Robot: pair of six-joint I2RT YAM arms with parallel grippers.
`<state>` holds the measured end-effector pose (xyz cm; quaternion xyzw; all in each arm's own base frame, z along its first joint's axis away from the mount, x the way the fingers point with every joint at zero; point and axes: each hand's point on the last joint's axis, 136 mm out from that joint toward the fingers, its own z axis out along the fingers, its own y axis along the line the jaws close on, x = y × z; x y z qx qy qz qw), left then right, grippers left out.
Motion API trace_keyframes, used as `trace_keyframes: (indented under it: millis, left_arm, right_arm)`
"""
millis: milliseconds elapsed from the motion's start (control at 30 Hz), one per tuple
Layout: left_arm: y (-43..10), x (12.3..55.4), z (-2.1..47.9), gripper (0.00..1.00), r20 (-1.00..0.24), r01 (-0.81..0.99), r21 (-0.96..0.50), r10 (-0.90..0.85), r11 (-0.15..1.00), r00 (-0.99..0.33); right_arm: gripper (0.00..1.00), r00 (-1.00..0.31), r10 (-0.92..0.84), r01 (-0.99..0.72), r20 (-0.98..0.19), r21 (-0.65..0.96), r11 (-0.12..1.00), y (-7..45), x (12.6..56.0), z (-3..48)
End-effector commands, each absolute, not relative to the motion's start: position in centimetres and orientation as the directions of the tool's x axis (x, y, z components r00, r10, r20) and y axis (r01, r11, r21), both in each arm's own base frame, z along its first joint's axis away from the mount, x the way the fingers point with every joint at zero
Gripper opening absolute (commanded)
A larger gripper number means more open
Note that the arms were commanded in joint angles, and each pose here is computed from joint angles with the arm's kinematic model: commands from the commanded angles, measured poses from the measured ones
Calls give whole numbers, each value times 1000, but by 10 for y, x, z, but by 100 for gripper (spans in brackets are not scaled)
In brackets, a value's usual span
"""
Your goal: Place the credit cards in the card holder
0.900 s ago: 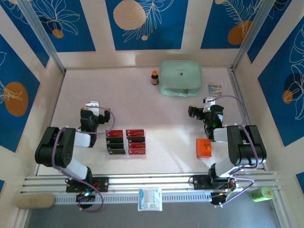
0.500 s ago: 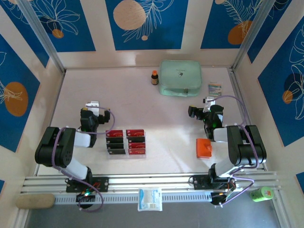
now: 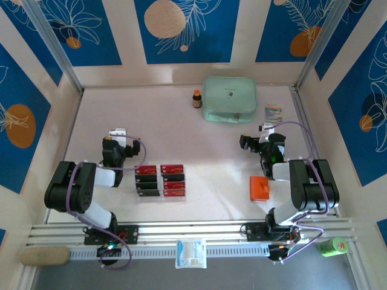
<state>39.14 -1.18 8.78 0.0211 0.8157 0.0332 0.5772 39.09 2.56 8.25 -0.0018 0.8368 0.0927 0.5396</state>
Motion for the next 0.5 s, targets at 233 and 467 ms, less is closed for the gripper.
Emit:
trace_keyframes:
  millis: [233, 467]
  left_arm:
    - [2, 392, 109, 100, -943, -76, 65, 37, 995, -331]
    - [20, 384, 136, 100, -934, -187, 64, -7, 980, -358]
  right_arm:
    - [99, -418, 121, -66, -900, 163, 984, 17, 400, 113]
    - [99, -477, 271, 91, -836, 260, 961, 0, 388, 138]
